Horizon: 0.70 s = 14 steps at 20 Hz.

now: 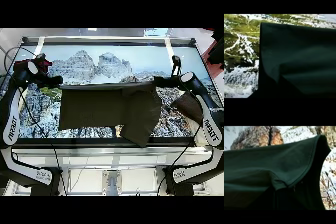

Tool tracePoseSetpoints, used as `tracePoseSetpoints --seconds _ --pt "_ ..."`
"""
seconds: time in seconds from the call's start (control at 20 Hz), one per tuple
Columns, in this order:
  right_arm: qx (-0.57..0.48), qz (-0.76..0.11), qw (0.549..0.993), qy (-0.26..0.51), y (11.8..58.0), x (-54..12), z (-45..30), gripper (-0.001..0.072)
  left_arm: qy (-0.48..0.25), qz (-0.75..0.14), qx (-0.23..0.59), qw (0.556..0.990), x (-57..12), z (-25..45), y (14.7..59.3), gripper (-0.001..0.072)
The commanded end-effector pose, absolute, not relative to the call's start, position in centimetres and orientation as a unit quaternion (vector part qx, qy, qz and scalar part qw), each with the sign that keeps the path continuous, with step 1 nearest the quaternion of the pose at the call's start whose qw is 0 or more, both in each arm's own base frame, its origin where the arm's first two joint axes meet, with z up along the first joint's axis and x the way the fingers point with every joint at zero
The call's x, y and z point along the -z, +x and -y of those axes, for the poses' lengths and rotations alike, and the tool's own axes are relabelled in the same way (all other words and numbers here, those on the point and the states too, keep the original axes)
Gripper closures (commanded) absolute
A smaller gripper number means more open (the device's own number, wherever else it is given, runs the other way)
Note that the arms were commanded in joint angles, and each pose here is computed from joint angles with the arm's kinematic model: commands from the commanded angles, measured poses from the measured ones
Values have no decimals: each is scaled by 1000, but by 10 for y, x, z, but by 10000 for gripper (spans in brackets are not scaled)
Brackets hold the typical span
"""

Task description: Fold the shirts.

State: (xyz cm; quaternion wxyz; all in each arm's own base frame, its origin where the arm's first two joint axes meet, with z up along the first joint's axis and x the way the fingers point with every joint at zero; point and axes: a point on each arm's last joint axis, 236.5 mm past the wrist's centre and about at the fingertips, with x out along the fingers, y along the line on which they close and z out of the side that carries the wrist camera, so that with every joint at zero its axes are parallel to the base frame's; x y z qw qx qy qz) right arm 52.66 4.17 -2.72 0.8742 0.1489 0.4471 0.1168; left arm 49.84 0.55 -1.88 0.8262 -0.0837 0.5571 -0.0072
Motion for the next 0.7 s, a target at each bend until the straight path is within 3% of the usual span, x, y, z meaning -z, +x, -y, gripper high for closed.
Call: tracePoseSetpoints --seconds 0.0,0.55,0.6,0.65 --pt "-115 -484 853 154 504 61 -47 689 -85 -582 7 809 45 -4 482 696" --pt "-113 -519 829 173 481 83 -51 677 -91 -600 7 795 66 -1 478 682" --pt "-112 -525 824 181 478 84 -53 637 -91 -603 8 793 67 -1 477 523" --pt "-111 -532 818 188 475 84 -54 529 -90 -606 8 791 67 -1 475 134"
